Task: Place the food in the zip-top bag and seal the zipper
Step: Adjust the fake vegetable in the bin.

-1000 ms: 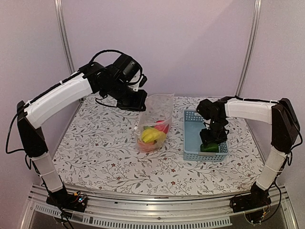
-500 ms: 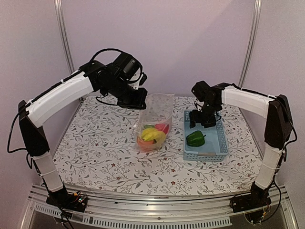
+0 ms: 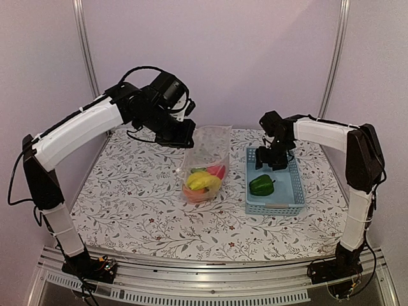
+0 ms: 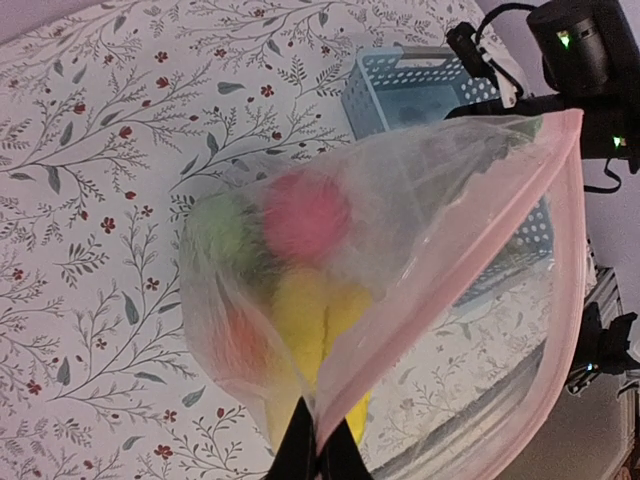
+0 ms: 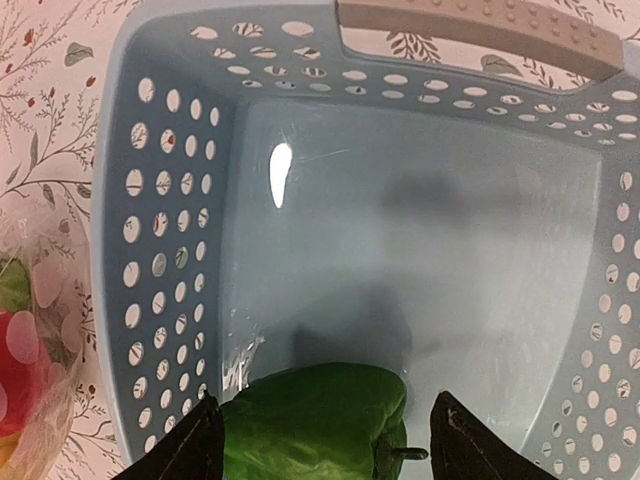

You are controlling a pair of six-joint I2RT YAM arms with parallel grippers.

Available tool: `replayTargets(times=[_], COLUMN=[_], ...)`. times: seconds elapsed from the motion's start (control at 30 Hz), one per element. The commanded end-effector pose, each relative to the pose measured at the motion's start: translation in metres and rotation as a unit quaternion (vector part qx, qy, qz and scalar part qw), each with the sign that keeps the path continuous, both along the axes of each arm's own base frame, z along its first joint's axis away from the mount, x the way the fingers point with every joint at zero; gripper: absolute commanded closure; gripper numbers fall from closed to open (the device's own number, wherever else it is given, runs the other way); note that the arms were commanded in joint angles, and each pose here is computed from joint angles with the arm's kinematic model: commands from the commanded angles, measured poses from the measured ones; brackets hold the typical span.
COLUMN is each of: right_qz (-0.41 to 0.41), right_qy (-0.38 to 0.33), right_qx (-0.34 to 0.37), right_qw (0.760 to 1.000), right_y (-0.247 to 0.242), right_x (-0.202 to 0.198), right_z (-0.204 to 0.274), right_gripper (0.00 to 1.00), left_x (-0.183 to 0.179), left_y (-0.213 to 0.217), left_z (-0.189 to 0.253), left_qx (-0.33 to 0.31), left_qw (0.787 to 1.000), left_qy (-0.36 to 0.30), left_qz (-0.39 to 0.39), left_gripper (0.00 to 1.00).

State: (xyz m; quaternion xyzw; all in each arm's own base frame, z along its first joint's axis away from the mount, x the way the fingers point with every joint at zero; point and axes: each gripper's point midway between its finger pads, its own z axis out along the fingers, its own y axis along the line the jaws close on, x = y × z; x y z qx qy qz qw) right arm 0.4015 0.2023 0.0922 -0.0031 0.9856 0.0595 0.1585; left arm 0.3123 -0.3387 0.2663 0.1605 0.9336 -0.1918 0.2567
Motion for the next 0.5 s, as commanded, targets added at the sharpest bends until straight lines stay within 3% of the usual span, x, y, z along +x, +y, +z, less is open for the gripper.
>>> replayTargets(times=[0.0, 0.13, 0.27, 0.37, 0.47], right_qz=[-0.004, 0.013, 0.021, 0.023, 0.025], right_qy=[0.02, 0.052, 0.094, 0.128, 0.1], right_qx=[0.019, 0.068, 0.092, 0.13, 0.136], right_qw=[1.0, 0.996, 0.991, 0.983, 0.985], right_y=[0.006, 0.013, 0.004, 0.001, -0.006], right_x=[-0.002, -0.027, -0.076, -0.121, -0.134], right_z=[-0.018, -0.03, -0.031, -0.018, 0.015], right_gripper=[0.3, 0.28, 0.27, 0.27, 0.25], left_x=[-0.002, -0.001, -0.002, -0.003, -0.006], left_y=[0.01, 0.009, 0.007, 0.009, 0.013], left_z=[0.009, 0.007, 0.012, 0.015, 0.013], left_qx=[-0.009, -0.013, -0.021, -0.02, -0.016], left_qw=[1.0, 1.0, 1.0, 1.0, 1.0], left_qy=[-0.005, -0.005, -0.006, -0.01, -0.009], left_qz=[0.008, 0.01, 0.003, 0.004, 0.002], left_gripper=[1.0, 1.0, 1.0, 1.0, 1.0])
